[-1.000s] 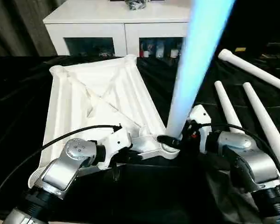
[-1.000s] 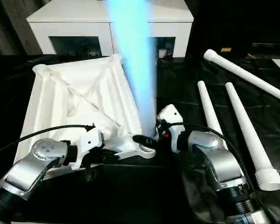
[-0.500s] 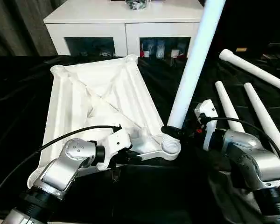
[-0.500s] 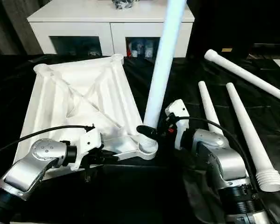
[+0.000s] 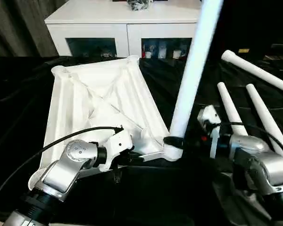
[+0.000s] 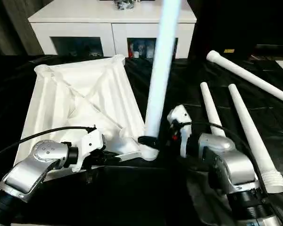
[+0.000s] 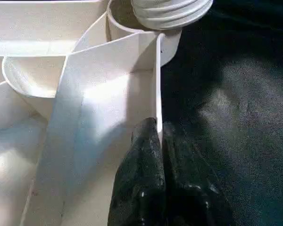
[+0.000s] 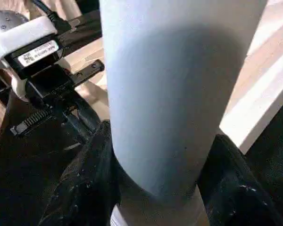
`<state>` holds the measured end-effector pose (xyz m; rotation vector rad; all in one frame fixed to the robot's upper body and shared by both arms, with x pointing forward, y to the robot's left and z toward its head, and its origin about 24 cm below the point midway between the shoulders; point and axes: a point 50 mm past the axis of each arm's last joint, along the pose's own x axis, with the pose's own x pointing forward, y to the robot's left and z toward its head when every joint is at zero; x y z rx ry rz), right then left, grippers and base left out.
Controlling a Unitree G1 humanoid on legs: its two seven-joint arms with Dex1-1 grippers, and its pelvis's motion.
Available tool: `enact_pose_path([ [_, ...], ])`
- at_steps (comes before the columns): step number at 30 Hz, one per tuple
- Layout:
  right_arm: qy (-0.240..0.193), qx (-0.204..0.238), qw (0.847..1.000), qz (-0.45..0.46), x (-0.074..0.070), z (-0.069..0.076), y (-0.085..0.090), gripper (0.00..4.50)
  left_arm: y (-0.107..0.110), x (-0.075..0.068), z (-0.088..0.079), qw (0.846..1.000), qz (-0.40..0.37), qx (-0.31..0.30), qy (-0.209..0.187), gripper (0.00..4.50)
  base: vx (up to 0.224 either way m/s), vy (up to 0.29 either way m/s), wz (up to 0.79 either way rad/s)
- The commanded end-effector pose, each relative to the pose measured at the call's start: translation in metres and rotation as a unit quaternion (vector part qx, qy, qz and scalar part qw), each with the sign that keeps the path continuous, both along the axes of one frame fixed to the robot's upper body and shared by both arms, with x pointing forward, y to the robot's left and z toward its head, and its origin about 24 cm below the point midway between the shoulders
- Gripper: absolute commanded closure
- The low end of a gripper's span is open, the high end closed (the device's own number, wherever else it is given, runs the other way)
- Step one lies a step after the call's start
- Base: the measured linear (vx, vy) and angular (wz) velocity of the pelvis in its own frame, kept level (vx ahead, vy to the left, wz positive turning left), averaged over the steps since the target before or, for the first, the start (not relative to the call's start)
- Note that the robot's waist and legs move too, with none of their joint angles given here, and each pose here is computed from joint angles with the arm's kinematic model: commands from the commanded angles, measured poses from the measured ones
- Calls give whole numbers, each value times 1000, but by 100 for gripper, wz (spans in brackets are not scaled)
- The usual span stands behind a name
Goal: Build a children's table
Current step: Insert table leg to table base
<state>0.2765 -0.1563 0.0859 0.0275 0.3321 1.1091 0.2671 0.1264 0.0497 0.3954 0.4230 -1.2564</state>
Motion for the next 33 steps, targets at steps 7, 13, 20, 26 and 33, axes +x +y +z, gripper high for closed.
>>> enact_pose_path([
  [7,-24,-29,999,-18,13,-3,5,261,-1,2,5,1000,-14,-3,-13,450,0,0,0],
  [13,-26,-16,999,-41,22,-3,4,261,-1,3,5,1000,-12,-3,-13,450,0,0,0],
  [20,8,20,998,-61,12,-20,-1,261,0,4,5,1000,-6,-6,-16,450,0,0,0],
  [26,3,48,992,-115,7,-29,-8,261,1,6,6,1000,0,-8,-19,450,0,0,0],
  [33,-17,65,985,-156,-2,-36,-10,261,1,13,8,999,19,-15,-27,450,0,0,0],
])
